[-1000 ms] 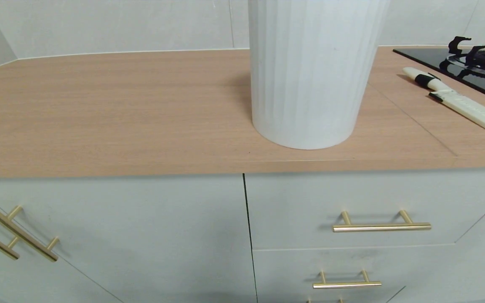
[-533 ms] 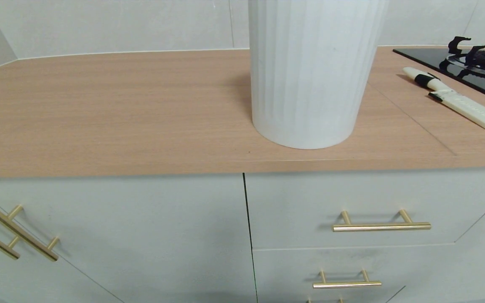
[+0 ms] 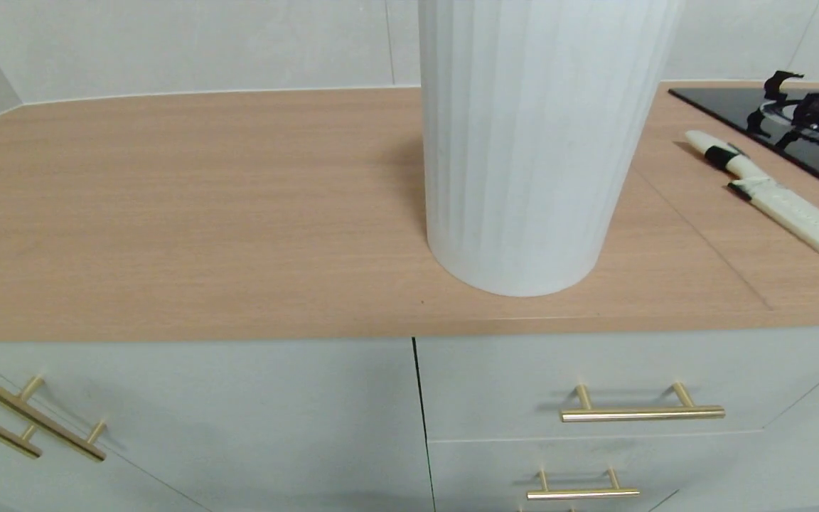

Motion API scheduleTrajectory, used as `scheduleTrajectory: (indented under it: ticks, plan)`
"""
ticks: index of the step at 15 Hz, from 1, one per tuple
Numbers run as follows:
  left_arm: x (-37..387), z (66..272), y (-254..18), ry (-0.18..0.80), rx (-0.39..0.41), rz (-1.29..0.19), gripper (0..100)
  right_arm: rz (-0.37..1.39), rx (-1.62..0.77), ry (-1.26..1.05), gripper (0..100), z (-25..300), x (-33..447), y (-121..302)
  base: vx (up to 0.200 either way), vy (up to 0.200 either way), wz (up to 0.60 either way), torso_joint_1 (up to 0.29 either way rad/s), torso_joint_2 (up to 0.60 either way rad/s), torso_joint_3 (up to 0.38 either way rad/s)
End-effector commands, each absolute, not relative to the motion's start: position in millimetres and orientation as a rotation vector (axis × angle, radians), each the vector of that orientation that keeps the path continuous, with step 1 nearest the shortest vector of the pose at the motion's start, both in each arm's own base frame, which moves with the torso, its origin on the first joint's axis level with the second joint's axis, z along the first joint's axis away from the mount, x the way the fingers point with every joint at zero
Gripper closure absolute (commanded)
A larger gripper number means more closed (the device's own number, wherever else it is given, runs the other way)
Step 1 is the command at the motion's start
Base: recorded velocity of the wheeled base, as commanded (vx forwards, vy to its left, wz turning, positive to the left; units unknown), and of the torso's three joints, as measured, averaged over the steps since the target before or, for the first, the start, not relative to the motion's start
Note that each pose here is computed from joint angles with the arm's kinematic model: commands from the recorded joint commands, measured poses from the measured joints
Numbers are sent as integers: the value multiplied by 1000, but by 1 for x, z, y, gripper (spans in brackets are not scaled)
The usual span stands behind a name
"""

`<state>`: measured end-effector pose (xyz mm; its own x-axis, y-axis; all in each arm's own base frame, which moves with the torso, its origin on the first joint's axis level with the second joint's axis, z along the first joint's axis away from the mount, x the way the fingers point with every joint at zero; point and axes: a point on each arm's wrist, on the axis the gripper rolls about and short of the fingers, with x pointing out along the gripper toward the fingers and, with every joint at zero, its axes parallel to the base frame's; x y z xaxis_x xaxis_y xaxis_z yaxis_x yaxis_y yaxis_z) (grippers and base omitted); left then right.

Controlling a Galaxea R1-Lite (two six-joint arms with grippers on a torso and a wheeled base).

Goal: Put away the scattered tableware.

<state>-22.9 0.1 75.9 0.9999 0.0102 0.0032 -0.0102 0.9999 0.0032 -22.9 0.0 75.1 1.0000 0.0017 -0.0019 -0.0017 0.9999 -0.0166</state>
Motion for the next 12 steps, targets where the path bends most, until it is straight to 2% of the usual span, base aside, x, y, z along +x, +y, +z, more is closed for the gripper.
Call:
scheduleTrajectory:
  ticks: [1,4,12]
  plan:
    - [-23,76,0,-3,3,11,0,2,-17,3,0,75,-23,0,0,0,0,159,-686,-251]
    - [-23,76,0,-2,3,11,0,2,-17,3,0,75,-23,0,0,0,0,77,-541,-253]
    - [-23,76,0,-3,3,11,0,2,-17,3,0,75,-23,0,0,0,0,273,-478,-262]
